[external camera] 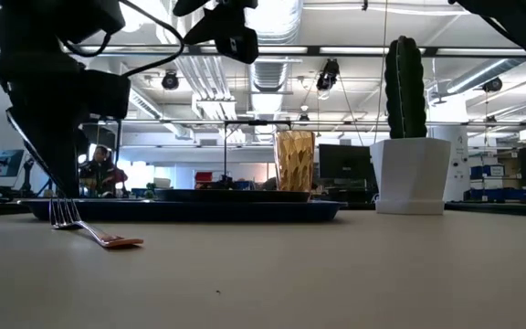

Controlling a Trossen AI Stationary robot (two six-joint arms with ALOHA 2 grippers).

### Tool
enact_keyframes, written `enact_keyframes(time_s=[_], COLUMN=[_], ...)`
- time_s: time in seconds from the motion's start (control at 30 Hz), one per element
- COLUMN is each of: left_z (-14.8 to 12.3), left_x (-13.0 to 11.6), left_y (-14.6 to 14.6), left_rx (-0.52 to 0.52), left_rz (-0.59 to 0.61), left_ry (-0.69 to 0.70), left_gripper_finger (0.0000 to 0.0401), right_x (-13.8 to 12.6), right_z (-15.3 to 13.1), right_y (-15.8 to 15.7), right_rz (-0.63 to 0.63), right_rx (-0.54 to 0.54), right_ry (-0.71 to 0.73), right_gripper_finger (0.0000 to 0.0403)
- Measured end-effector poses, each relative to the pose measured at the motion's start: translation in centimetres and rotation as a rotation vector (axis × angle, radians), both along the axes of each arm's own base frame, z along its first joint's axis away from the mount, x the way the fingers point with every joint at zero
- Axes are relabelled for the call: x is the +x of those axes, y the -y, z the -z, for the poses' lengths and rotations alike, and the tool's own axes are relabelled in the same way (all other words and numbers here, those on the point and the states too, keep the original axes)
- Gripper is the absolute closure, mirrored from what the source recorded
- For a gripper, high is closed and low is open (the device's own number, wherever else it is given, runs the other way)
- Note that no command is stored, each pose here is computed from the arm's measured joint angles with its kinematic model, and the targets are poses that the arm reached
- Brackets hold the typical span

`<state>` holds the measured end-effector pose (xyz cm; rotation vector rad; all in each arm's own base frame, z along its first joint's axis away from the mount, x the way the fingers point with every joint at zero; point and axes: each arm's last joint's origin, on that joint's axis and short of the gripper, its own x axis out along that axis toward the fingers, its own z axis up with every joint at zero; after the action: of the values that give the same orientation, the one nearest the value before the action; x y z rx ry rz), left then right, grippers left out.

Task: Pick and place plate/cup/fork/spoon on tray
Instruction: Put the orange fork on the blue tray to the left of the orange spoon

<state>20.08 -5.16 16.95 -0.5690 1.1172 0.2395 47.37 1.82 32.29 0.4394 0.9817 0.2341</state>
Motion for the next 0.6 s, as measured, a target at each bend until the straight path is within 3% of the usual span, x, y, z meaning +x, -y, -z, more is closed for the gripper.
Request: enact_keyframes(time_s=[0.3, 0.47, 0.6], left_z=[-1.3, -0.9, -1.1], left_x=[-0.3, -1.3, -1.1], left_y=[-1.6, -2.0, -1.9], left_rx=[-0.040, -0.012, -0.040], left_rz=[-0.146, -0.160, -0.149], left_ry=[0.020, -0.092, -0.063], left_gripper_finger=[0.0205, 0.0216, 0.0223], right_x=[0.0, 0.0, 0.0], right_z=[0.0, 0.0, 0.0], right_y=[0.0, 0.0, 0.0], right_rz=[-0.006, -0.006, -0.006], right_rx=[0.005, 0.005, 0.005], right_ry=[0.001, 0.002, 0.004], right_gripper_finger=[0.0264, 0.0264, 0.0264])
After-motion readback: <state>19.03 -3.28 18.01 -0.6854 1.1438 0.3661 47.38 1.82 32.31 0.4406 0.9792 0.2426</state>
